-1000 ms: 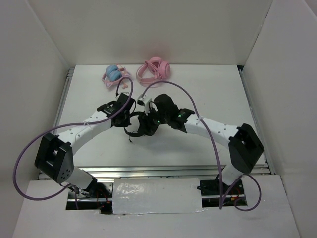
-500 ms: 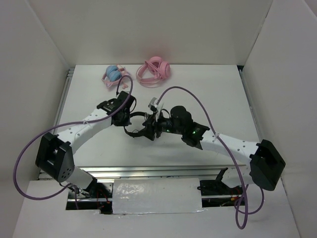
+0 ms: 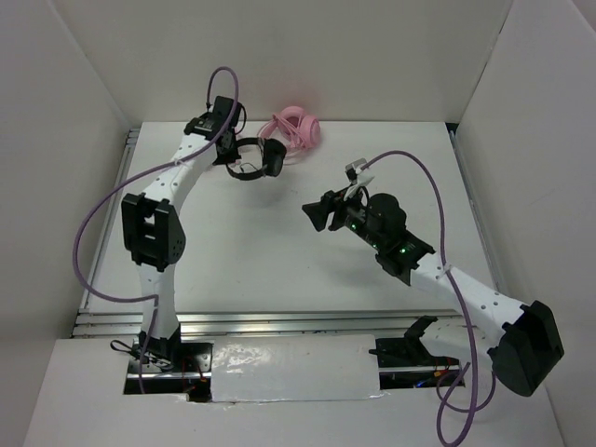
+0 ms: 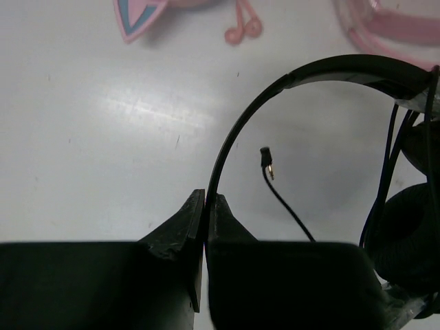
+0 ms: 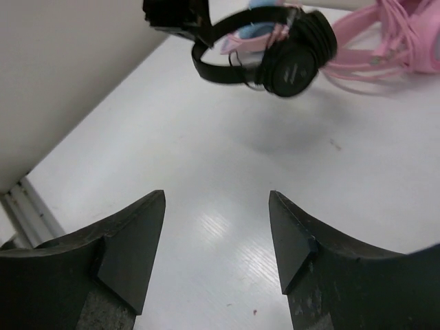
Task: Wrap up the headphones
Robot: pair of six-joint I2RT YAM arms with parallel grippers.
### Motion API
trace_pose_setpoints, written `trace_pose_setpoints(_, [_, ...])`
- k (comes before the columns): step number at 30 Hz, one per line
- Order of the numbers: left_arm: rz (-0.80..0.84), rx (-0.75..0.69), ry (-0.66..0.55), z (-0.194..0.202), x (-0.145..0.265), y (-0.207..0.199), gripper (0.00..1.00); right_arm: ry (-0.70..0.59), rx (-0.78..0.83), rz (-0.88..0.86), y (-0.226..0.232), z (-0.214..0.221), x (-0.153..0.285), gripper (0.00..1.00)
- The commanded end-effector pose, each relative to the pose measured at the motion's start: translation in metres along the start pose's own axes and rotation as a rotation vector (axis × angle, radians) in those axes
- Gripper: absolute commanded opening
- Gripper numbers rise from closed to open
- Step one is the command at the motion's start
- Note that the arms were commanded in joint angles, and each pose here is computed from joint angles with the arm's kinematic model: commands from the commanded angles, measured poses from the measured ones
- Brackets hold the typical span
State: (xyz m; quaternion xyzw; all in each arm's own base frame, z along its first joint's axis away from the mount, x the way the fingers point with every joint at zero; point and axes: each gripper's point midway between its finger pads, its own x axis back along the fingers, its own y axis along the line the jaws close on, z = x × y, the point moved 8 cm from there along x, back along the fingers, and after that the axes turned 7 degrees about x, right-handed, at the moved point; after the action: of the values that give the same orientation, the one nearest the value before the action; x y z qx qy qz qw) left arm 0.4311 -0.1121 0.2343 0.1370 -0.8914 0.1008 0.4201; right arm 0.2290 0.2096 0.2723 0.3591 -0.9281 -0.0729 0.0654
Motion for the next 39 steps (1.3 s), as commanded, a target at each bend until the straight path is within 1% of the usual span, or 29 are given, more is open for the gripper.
trace_pose_setpoints(1, [0.008,-0.032,-0.044,-0.025,-0.016,-0.008,0.00,0.034,-0.057,0.105,-0.019,0.015,0.003,0.70])
trace_pose_setpoints(2, [0.005,-0.033,-0.024,-0.023,-0.031,-0.010,0.00,0.039,-0.066,0.115,-0.023,0.016,0.003,0.70])
trace_pose_setpoints(5, [-0.025,-0.015,-0.039,-0.020,-0.056,-0.005,0.00,0.063,-0.071,0.111,-0.028,0.021,-0.001,0.71])
trace_pose_setpoints(7, [-0.071,-0.019,0.000,0.000,-0.077,0.008,0.00,0.081,-0.072,0.116,-0.032,0.024,-0.003,0.71])
trace_pose_setpoints(8, [-0.065,-0.003,-0.015,0.000,-0.083,0.014,0.00,0.085,-0.075,0.120,-0.032,0.025,-0.004,0.71])
trace_pose_setpoints(9, [-0.075,-0.017,0.031,0.016,-0.092,0.022,0.00,0.088,-0.073,0.119,-0.033,0.027,-0.004,0.71])
trace_pose_setpoints(12, [-0.121,-0.018,0.063,0.031,-0.102,0.039,0.00,0.100,-0.080,0.107,-0.035,0.029,-0.006,0.71])
trace_pose_setpoints(14, [-0.139,-0.020,0.046,0.034,-0.101,0.045,0.00,0.103,-0.080,0.097,-0.033,0.030,-0.006,0.71])
trace_pose_setpoints(15, [-0.158,-0.040,0.061,0.044,-0.104,0.051,0.00,0.097,-0.080,0.091,-0.033,0.030,-0.007,0.71])
trace_pose_setpoints(17, [-0.174,-0.048,0.045,0.046,-0.102,0.056,0.00,0.099,-0.083,0.087,-0.033,0.031,-0.008,0.72])
trace_pose_setpoints(19, [-0.187,-0.055,0.058,0.054,-0.104,0.064,0.00,0.108,-0.084,0.078,-0.032,0.032,-0.010,0.72])
trace_pose_setpoints(21, [-0.180,-0.059,0.060,0.058,-0.106,0.069,0.00,0.113,-0.082,0.073,-0.031,0.033,-0.013,0.75])
trace_pose_setpoints(25, [-0.188,-0.082,0.058,0.063,-0.110,0.076,0.00,0.107,-0.080,0.079,-0.031,0.033,-0.013,0.93])
trace_pose_setpoints(28, [-0.188,-0.087,0.057,0.064,-0.110,0.078,0.00,0.097,-0.090,0.104,-0.034,0.029,-0.013,0.95])
trace_pose_setpoints(29, [-0.182,-0.087,0.058,0.062,-0.109,0.078,0.00,0.094,-0.090,0.110,-0.034,0.028,-0.013,1.00])
trace_pose_setpoints(30, [-0.185,-0.085,0.059,0.062,-0.109,0.078,0.00,0.085,-0.088,0.114,-0.035,0.027,-0.012,1.00])
trace_pose_setpoints(31, [-0.188,-0.084,0.064,0.063,-0.110,0.078,0.03,0.076,-0.091,0.120,-0.035,0.025,-0.011,1.00])
trace_pose_setpoints(32, [-0.190,-0.085,0.067,0.062,-0.109,0.078,0.08,0.070,-0.093,0.121,-0.034,0.025,-0.010,1.00])
trace_pose_setpoints(33, [-0.194,-0.081,0.068,0.062,-0.108,0.078,0.19,0.058,-0.092,0.123,-0.034,0.022,-0.008,1.00])
trace_pose_setpoints(35, [-0.194,-0.072,0.078,0.063,-0.107,0.079,0.28,0.045,-0.087,0.122,-0.033,0.020,-0.005,1.00])
trace_pose_setpoints(36, [-0.194,-0.072,0.080,0.064,-0.106,0.079,0.36,0.033,-0.091,0.132,-0.034,0.017,-0.002,1.00])
trace_pose_setpoints(38, [-0.205,-0.061,0.075,0.063,-0.102,0.082,0.43,0.030,-0.083,0.134,-0.034,0.015,0.000,1.00])
trace_pose_setpoints(39, [-0.207,-0.056,0.073,0.063,-0.100,0.083,0.50,0.029,-0.082,0.137,-0.033,0.013,0.002,1.00])
